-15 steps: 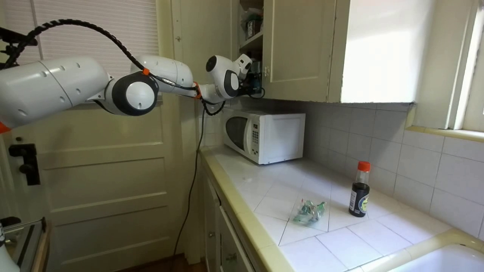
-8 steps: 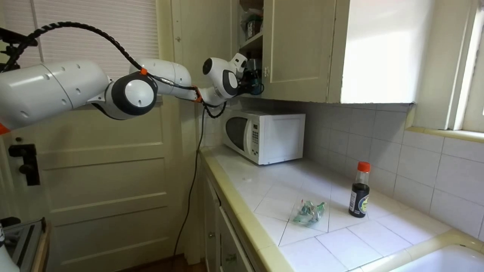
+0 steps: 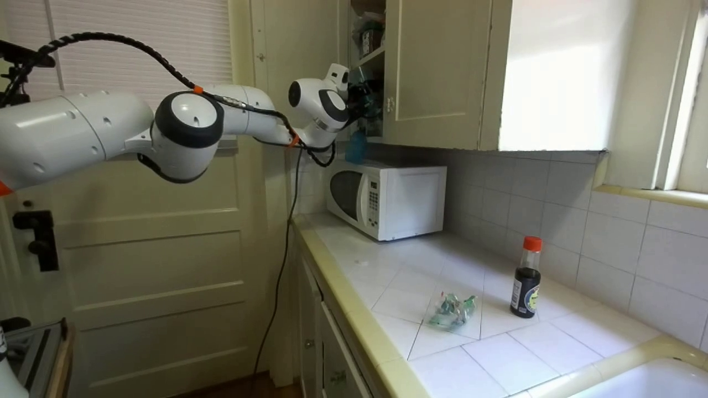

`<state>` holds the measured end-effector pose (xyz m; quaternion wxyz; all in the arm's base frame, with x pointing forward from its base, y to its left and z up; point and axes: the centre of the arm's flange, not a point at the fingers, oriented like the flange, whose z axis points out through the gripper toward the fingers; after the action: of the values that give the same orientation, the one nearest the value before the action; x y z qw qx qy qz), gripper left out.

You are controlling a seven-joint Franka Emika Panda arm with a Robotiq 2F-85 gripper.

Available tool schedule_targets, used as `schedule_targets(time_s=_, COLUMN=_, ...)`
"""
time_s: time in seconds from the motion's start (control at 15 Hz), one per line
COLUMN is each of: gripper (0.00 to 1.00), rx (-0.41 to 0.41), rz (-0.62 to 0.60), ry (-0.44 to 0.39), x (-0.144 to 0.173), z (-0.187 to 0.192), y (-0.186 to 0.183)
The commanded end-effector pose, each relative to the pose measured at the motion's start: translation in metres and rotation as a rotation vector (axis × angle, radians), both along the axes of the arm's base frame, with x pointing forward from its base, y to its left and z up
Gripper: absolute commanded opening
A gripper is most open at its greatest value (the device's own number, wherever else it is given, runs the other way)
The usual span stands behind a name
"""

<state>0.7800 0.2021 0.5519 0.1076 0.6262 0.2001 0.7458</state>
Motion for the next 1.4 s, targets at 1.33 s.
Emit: schedule_targets(time_s=1.33, gripper=0.55, rx=0.230, rz=-0.019, ry=0.002, x=0.016, z=-0.018, y=-0.011)
